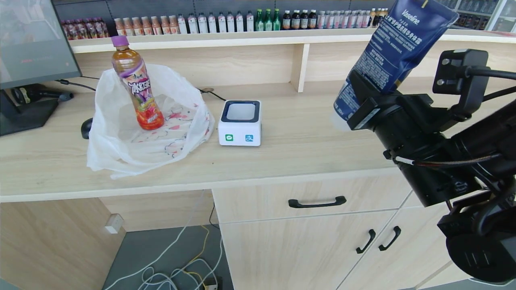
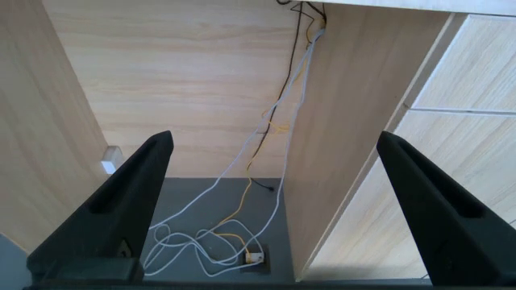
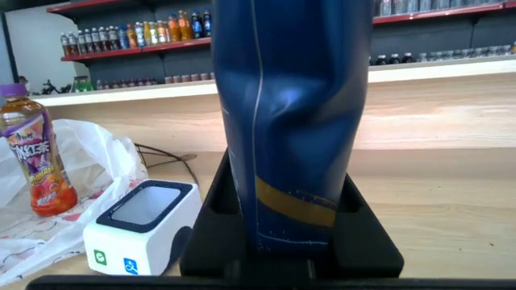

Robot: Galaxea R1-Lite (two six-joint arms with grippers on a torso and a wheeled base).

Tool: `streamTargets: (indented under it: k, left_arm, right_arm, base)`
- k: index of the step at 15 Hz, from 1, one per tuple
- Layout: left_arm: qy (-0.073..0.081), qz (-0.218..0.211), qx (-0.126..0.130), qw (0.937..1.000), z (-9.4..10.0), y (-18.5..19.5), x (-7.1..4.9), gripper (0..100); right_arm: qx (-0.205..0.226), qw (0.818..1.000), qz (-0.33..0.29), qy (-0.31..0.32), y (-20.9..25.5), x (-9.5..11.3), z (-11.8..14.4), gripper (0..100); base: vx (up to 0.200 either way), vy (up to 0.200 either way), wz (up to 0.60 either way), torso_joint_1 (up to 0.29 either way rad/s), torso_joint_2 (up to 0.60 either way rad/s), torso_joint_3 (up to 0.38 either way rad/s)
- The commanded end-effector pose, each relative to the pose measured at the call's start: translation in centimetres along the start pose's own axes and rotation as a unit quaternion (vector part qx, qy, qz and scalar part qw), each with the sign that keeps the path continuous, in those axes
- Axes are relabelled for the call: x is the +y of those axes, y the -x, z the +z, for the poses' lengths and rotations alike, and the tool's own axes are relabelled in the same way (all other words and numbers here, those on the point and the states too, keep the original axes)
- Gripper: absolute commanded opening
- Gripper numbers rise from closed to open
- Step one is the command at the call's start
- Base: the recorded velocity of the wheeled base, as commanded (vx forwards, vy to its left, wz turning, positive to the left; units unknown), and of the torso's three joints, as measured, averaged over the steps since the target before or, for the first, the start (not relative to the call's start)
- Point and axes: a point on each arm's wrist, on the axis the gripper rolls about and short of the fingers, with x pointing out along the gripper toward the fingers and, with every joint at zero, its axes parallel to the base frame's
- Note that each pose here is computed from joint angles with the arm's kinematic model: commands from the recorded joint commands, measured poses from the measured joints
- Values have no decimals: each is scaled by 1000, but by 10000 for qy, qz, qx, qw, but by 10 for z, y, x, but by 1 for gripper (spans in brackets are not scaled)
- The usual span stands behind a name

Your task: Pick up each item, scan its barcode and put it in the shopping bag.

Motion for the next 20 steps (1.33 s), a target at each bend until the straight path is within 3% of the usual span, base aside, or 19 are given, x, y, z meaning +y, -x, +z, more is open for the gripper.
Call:
streamTargets:
  k: [1, 8, 15, 20]
  left_arm:
    - [1, 0, -3, 10000, 0, 0, 0, 100]
    - [1, 0, -3, 10000, 0, 0, 0, 100]
    - [-6, 0, -3, 10000, 0, 0, 0, 100]
    - [-6, 0, -3, 10000, 0, 0, 0, 100]
  right_arm:
    - [33, 10000, -23, 17, -1, 0, -4, 0]
    - [140, 9998, -110, 75, 4, -1, -6, 0]
    - [162, 9995, 33, 267, 2, 1, -10, 0]
    - [35, 9956, 257, 904, -15, 5, -9, 0]
  base:
    - [0, 200, 0, -2, 7, 2]
    - [0, 200, 0, 3, 2, 3]
    - [0, 0, 0, 0, 0, 0]
    - [0, 0, 0, 0, 0, 0]
